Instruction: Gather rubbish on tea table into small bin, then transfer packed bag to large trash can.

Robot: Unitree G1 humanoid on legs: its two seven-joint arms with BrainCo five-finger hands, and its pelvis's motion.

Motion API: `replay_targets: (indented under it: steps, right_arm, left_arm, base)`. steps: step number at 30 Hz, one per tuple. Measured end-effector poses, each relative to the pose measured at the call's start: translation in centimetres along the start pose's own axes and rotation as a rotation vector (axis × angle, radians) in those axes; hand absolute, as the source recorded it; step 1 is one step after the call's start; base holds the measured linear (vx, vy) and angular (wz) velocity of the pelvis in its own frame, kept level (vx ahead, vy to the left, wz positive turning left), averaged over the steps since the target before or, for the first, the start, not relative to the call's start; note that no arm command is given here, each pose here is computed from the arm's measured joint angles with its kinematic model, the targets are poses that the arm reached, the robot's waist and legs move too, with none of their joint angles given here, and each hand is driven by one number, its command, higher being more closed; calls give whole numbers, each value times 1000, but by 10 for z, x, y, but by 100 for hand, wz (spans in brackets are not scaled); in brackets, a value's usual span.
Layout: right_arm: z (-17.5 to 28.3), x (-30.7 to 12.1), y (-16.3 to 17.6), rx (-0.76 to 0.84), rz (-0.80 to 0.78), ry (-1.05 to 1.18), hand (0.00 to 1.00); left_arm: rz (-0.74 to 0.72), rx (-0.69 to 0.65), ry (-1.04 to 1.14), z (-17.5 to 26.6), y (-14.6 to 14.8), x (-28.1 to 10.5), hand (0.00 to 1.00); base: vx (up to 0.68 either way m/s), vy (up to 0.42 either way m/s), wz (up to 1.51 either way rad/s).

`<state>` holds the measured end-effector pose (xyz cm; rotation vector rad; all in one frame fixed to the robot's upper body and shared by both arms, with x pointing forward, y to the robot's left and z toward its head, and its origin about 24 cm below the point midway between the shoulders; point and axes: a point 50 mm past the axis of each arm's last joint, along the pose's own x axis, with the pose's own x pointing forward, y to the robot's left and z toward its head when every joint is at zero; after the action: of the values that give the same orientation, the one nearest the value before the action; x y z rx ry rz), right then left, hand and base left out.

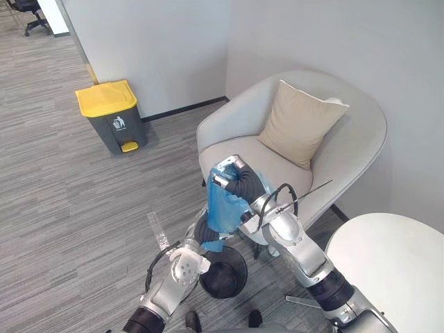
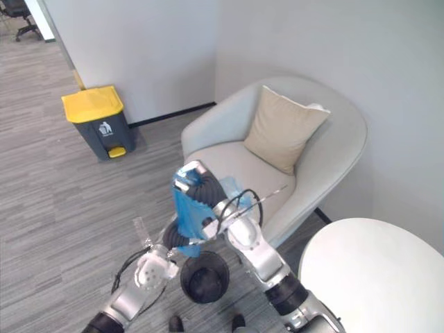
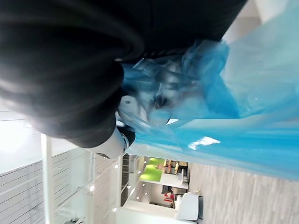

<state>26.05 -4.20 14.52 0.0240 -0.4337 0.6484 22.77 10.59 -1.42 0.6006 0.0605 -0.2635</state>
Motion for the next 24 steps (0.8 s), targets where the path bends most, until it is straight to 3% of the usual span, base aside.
replay_targets:
  steps: [12, 13, 24]
  right_arm:
    - [2, 10, 38, 129, 104, -23, 100]
    - [-1, 10, 45, 145, 123, -11, 100]
    - [-4, 11, 54, 256, 129, 10, 100]
  left_arm:
    - [16, -73, 13, 10, -13, 4, 0]
    - [12, -58, 12, 13, -17, 9, 100]
    - [98, 5, 28, 16, -12, 28, 100]
  base:
    - [-19, 2, 0]
    - [0, 0, 0]
    - [4, 0, -4]
